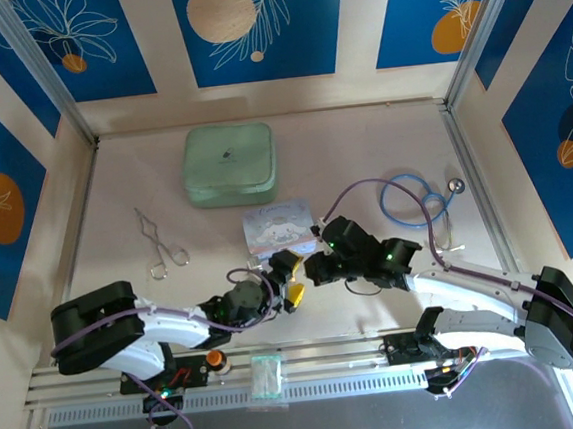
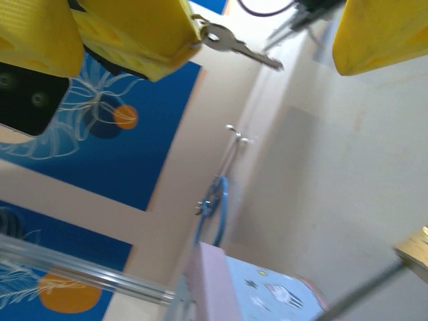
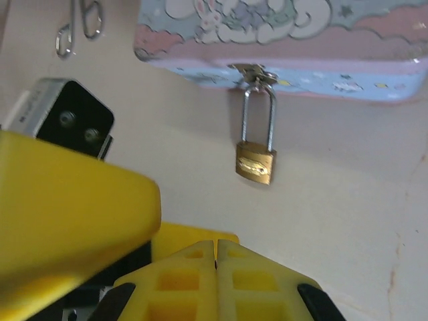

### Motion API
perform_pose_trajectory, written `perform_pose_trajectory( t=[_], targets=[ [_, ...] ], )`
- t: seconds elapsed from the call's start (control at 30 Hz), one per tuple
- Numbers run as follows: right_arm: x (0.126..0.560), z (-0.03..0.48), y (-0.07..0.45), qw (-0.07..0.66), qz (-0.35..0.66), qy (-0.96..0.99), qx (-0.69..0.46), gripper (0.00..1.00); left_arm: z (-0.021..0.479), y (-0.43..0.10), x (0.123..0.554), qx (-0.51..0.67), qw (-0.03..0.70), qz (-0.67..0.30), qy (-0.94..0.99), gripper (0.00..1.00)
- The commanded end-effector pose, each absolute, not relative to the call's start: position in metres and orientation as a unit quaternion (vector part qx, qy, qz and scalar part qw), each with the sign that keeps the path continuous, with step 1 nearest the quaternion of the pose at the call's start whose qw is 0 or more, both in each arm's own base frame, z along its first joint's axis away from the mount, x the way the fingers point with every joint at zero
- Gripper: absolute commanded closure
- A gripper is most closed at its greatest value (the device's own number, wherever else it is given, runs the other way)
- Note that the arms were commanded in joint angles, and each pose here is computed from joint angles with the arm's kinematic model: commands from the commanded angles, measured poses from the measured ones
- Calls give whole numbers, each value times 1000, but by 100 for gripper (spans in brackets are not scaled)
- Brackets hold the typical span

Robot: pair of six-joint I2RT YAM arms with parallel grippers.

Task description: Unlock the padlock with the key

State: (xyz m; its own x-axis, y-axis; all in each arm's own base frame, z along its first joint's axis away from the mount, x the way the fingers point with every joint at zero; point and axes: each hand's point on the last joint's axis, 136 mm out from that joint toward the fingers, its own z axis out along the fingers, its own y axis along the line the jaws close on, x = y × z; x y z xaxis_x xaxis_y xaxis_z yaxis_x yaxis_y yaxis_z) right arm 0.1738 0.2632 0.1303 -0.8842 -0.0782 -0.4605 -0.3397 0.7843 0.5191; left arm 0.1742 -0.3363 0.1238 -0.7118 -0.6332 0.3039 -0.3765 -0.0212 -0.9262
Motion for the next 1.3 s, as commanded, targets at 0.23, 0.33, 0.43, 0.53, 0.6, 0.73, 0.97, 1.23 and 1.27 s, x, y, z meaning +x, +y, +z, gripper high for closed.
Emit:
perform_pose_trajectory(
  t=[0.23, 0.33, 0.43, 0.53, 0.6, 0.73, 0.97, 1.23, 1.27],
  targets=[
    [174, 157, 300, 235, 363, 893, -128, 100, 153, -352, 176, -391, 72, -687, 608, 5],
    [166, 151, 300, 225, 355, 897, -135, 100, 151, -343, 178, -403, 87, -693, 592, 14],
    [158, 144, 295, 217, 349, 901, -136, 100, 147, -337, 180, -410, 96, -690, 589, 24],
    [154, 143, 291, 215, 354, 901, -130, 100, 139, -340, 177, -409, 88, -675, 608, 31],
    [154, 145, 287, 218, 350, 902, -129, 100, 136, -340, 175, -409, 88, -666, 618, 36],
    [155, 147, 282, 224, 345, 903, -127, 100, 133, -335, 176, -413, 97, -653, 627, 49],
    [155, 148, 282, 223, 346, 903, -125, 100, 126, -334, 171, -410, 91, -632, 651, 69],
    [155, 149, 278, 226, 345, 903, -120, 100, 119, -322, 168, -412, 103, -599, 679, 78],
    [155, 149, 278, 225, 345, 903, -120, 100, 120, -321, 168, -412, 106, -595, 681, 78]
  ],
)
